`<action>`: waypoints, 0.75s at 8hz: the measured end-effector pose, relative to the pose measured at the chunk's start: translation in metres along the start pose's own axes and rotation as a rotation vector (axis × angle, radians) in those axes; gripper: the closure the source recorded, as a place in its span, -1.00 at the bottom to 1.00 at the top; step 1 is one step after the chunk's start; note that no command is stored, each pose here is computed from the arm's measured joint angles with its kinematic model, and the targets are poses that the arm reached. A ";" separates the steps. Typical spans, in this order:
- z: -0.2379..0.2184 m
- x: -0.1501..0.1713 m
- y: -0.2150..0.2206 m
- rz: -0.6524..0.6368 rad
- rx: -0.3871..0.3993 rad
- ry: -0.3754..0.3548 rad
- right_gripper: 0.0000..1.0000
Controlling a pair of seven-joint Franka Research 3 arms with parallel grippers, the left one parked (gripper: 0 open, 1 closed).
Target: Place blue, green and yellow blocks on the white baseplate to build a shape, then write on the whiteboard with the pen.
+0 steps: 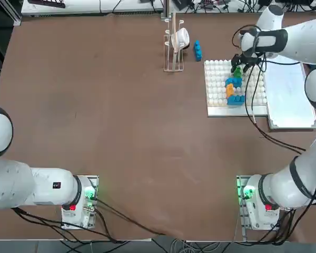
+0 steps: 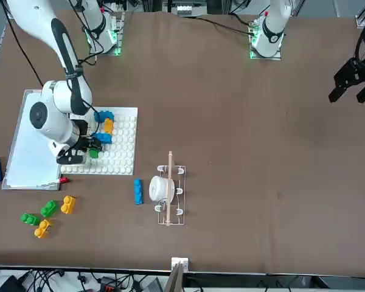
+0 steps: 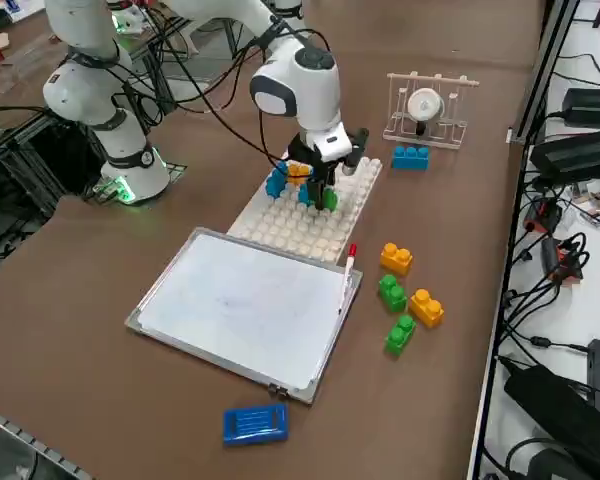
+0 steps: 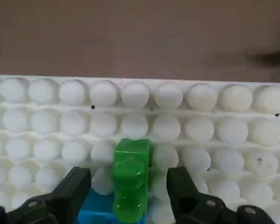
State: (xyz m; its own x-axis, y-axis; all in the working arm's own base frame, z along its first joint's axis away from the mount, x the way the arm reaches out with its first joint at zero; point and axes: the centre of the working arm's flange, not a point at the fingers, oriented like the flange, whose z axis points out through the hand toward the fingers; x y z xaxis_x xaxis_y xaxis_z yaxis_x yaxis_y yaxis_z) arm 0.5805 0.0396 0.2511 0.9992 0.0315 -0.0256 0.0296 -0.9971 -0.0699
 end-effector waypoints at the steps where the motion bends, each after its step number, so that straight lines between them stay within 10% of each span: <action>1: -0.020 0.004 -0.002 -0.003 0.008 -0.005 -1.00; 6: -0.116 0.033 -0.051 0.005 0.037 -0.063 -1.00</action>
State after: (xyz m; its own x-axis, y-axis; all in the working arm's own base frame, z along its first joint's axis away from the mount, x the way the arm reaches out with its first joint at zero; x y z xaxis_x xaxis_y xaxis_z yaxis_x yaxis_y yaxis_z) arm 0.6155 0.0832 0.3696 0.9955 0.0323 -0.0886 0.0228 -0.9941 -0.1062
